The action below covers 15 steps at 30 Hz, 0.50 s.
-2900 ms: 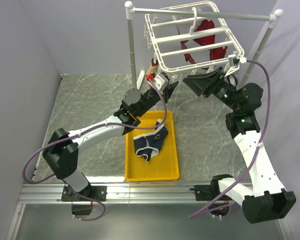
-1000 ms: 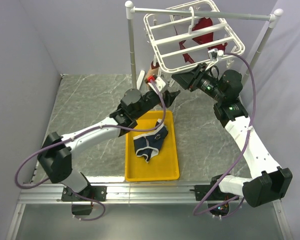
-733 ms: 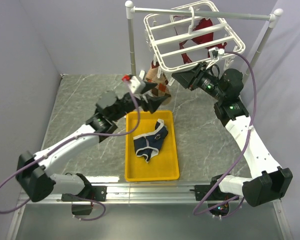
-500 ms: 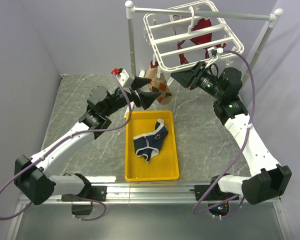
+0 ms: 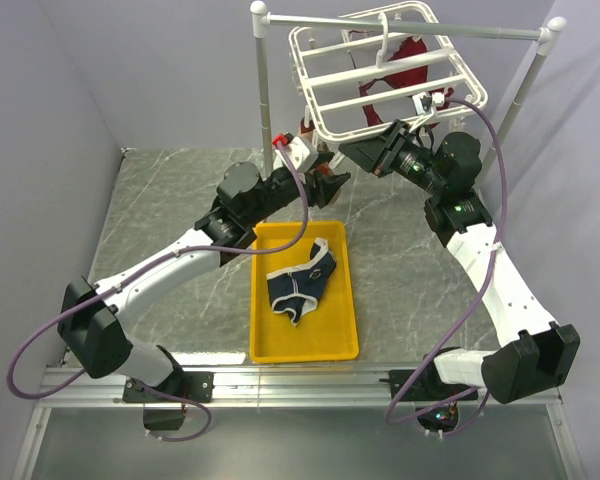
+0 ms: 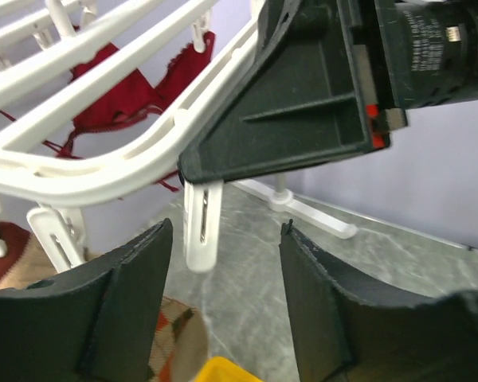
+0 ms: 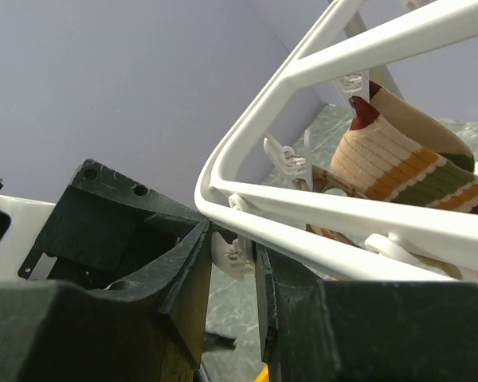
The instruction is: Clip the underwear to the hanger
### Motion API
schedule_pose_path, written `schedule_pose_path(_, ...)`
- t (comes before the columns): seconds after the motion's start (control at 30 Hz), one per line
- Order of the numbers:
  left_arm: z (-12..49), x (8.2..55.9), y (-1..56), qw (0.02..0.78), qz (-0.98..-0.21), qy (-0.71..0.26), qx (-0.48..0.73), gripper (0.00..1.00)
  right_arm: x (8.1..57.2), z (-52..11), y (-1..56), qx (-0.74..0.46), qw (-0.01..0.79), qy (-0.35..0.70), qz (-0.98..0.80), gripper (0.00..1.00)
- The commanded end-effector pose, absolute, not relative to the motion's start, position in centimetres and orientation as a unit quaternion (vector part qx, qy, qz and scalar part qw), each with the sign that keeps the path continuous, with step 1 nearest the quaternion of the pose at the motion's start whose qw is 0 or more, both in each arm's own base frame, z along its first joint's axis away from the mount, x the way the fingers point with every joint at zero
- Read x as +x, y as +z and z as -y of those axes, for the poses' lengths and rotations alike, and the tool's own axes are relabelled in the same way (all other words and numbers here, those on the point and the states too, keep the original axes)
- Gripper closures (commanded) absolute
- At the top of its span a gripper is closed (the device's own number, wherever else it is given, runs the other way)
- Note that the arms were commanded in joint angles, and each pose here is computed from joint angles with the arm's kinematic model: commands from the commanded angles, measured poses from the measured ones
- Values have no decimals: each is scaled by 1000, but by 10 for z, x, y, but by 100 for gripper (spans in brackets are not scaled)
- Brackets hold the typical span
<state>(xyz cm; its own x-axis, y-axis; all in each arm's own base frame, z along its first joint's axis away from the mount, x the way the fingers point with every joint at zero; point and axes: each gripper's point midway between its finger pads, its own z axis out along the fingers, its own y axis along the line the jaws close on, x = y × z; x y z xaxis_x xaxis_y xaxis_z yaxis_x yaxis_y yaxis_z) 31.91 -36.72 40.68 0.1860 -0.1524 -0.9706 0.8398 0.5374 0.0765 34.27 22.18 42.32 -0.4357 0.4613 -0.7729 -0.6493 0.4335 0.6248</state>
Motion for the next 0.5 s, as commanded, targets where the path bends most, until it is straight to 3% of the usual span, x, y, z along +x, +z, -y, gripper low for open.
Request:
schedule_pose_path(0.0,363,332,435,739,-509,-310,313,39,334,-223,446,-88,533,544,-642,100)
schedule_pose_path(0.1,369,337,435,743,-508,-296,321,48,333,-224,448,-89,531,546,-642,100)
schedule_pose_path(0.2,372,339,435,743,-507,-294,324,65,334,-224,448,-88,530,546,-642,100)
schedule_pose_path(0.23,372,340,435,742,-508,-295,324,78,334,-224,448,-90,532,546,-642,100)
schedule_pose_path(0.33,373,338,435,741,-507,-299,323,97,336,-222,446,-89,542,533,-644,91)
schedule_pose_path(0.47,374,335,437,741,-505,-303,323,100,340,-219,441,-91,549,517,-651,77)
